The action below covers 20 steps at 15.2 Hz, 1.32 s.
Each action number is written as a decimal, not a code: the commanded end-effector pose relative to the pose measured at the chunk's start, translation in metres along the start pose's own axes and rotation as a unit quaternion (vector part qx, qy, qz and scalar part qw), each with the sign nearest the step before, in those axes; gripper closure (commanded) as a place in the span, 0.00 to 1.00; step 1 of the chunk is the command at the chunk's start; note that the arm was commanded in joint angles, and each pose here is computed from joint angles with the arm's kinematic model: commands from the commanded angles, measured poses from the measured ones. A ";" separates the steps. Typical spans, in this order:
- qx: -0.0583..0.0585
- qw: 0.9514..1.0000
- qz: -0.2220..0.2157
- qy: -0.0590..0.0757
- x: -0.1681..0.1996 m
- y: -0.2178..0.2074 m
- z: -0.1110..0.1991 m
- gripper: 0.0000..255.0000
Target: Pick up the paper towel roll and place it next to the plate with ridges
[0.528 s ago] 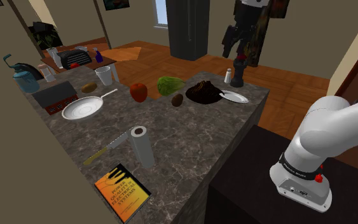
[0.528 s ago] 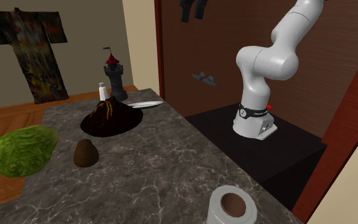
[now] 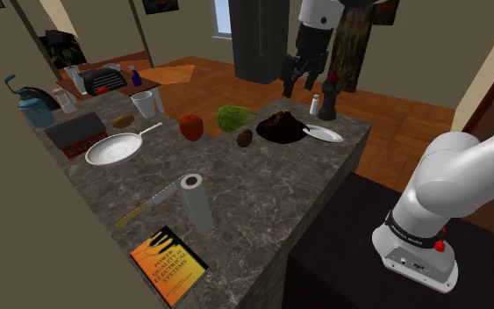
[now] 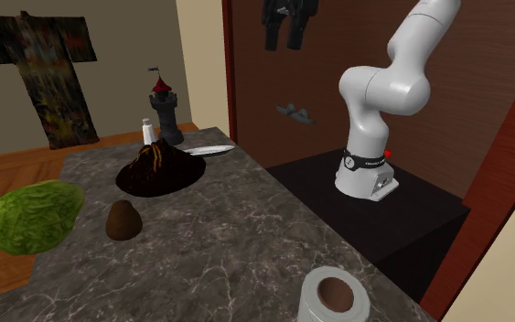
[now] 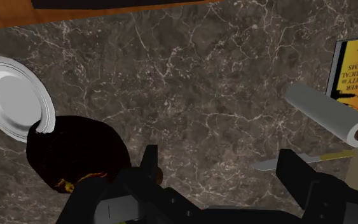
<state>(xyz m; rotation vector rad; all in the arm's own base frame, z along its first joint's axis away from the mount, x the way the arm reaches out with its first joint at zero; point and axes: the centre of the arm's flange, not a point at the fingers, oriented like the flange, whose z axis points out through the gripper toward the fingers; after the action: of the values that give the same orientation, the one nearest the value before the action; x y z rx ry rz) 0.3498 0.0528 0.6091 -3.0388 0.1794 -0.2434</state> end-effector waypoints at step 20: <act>-0.017 0.997 -0.002 -0.069 0.059 -0.233 0.153 0.00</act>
<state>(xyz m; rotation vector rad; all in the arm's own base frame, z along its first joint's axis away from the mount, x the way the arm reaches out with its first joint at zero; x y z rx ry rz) 0.4533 0.2775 0.4952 -3.0740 0.1664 -0.0411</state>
